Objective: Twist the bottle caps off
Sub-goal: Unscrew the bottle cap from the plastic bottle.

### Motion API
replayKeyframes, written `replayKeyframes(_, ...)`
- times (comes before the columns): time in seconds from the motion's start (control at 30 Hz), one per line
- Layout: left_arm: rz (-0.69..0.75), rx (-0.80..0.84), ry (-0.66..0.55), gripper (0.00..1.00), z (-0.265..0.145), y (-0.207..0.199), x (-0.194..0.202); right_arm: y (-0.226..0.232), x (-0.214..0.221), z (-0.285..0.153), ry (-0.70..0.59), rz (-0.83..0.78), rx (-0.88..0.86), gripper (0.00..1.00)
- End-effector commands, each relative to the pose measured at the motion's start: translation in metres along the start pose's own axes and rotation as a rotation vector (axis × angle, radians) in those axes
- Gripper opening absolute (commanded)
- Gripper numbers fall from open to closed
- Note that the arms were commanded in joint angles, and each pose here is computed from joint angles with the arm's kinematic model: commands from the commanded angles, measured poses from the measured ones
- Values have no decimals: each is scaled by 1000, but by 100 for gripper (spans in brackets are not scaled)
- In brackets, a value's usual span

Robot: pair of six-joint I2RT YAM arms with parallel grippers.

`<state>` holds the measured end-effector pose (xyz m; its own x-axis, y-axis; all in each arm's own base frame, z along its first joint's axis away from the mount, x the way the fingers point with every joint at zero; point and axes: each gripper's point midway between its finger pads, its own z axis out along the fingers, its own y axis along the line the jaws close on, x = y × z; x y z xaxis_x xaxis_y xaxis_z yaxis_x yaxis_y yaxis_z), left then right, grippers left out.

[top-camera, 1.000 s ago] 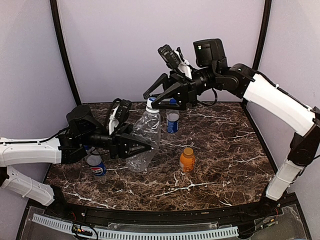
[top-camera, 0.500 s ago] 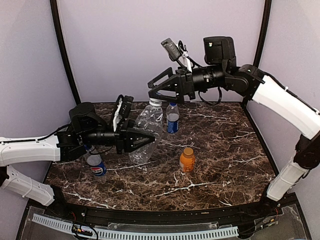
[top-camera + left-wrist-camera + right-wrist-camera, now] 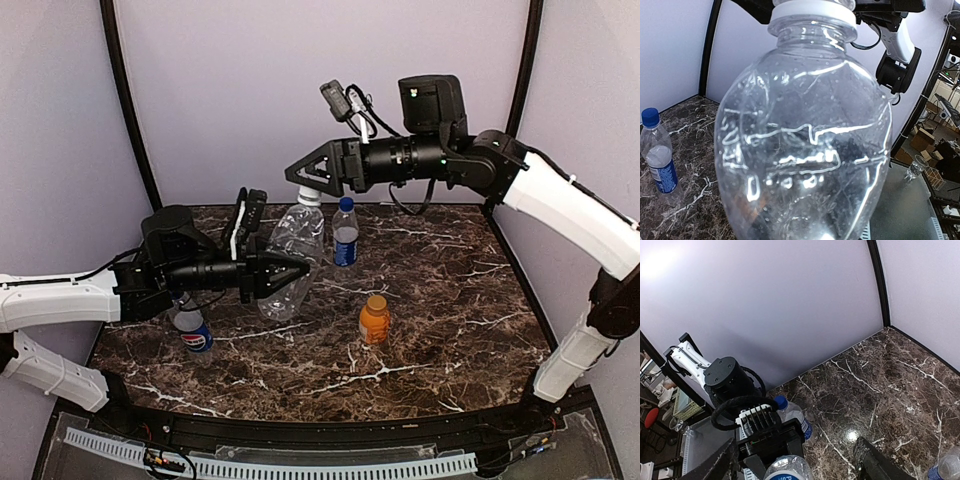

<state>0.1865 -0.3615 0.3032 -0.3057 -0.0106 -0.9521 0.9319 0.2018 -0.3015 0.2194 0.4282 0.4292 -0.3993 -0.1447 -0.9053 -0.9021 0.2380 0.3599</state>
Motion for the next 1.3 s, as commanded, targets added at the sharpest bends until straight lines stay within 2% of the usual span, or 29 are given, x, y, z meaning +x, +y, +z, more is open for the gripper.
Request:
replayKeyframes(0.0,40,-24,-56,33,-5,-3,-25,0,0,5,-8,10,18,72)
replayKeyframes(0.1,39,-28,-53,33,-6,-2,-24,0,3,6,-3,12,14,65)
replayKeyframes(0.4,40,-34,-58,33,-8,-2,-25,-8,13,12,21,26,30,62)
replayKeyframes(0.67,37,-40,-60,33,-10,-2,-24,-6,15,14,25,28,12,46)
replayKeyframes(0.83,38,-42,-59,33,-10,-1,-23,0,13,13,19,16,-19,31)
replayKeyframes(1.07,44,-24,-63,33,-12,-6,-25,14,10,4,-8,-87,-118,9)
replayKeyframes(1.17,53,29,-64,33,-14,-16,-24,21,8,-8,-29,-167,-213,5)
replayKeyframes(1.27,64,147,-63,34,-18,-37,-23,34,10,-22,-39,-275,-357,6)
